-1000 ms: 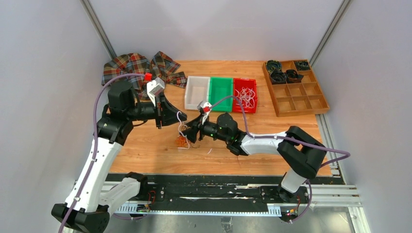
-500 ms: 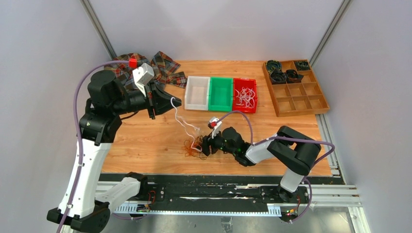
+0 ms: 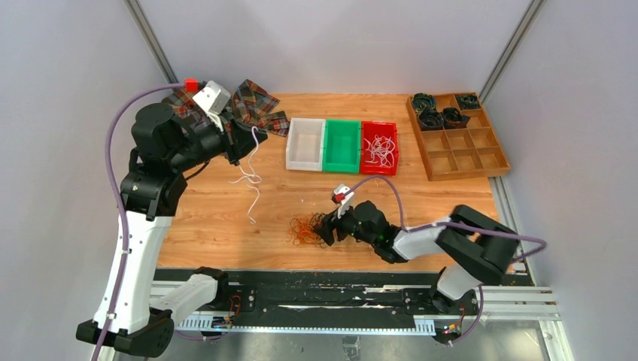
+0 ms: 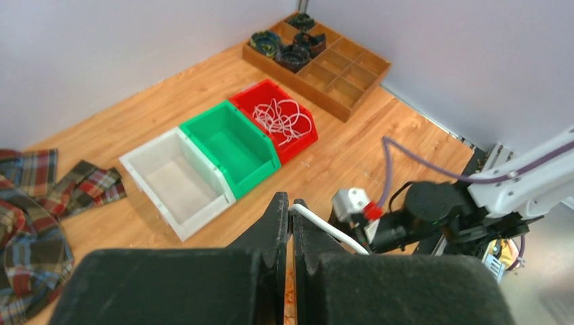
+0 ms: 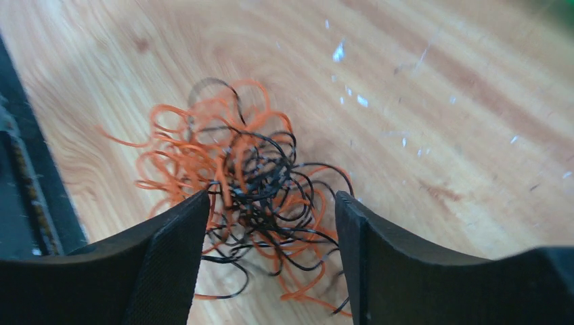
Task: Untangle the cables
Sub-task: Untie the cable, then place the cable in the bin.
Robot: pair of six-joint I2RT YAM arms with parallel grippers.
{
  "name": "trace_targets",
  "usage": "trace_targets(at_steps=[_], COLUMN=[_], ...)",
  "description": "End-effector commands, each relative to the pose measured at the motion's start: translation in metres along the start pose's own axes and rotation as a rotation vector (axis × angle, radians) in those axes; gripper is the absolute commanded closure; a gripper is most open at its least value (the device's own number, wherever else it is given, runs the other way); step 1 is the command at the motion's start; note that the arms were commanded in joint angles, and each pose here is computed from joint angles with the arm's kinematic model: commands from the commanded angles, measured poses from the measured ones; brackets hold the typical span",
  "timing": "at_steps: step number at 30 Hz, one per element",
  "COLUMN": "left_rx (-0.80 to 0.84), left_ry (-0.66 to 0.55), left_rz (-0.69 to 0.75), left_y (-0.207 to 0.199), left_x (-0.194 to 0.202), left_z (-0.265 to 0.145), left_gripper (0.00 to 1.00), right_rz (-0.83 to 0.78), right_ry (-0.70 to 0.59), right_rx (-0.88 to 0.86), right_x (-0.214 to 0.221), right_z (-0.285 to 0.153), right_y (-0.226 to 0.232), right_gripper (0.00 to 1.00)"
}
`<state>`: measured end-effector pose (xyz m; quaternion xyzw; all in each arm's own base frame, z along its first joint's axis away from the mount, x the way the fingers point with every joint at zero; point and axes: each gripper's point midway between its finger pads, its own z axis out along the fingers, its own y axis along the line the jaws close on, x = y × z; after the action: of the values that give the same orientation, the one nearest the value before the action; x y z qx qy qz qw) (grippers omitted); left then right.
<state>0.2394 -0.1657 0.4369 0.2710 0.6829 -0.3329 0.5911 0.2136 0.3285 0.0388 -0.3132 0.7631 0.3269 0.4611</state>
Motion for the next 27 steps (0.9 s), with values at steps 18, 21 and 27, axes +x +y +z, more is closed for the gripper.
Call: trace_targets(at_steps=[18,21,27], left_rx=[0.062,0.071,0.086], left_ry=[0.048,0.051,0.049], left_rz=[-0.032,-0.035,-0.034], left_y=[-0.001,-0.003,-0.007], left_x=[0.038,0.039,0.039], left_z=[0.007,0.007,0.005], left_gripper=[0.99,0.99,0.99], right_rz=[-0.319,-0.358,-0.390], right_ry=[-0.413,-0.380,-0.333], right_rx=[-0.436,-0.462,-0.498], right_x=[-0.272,-0.270,-0.265], right_z=[-0.062,-0.049,-0.023], right_y=[0.118,0.123,0.126], right_gripper=[0.22,0.22,0.21])
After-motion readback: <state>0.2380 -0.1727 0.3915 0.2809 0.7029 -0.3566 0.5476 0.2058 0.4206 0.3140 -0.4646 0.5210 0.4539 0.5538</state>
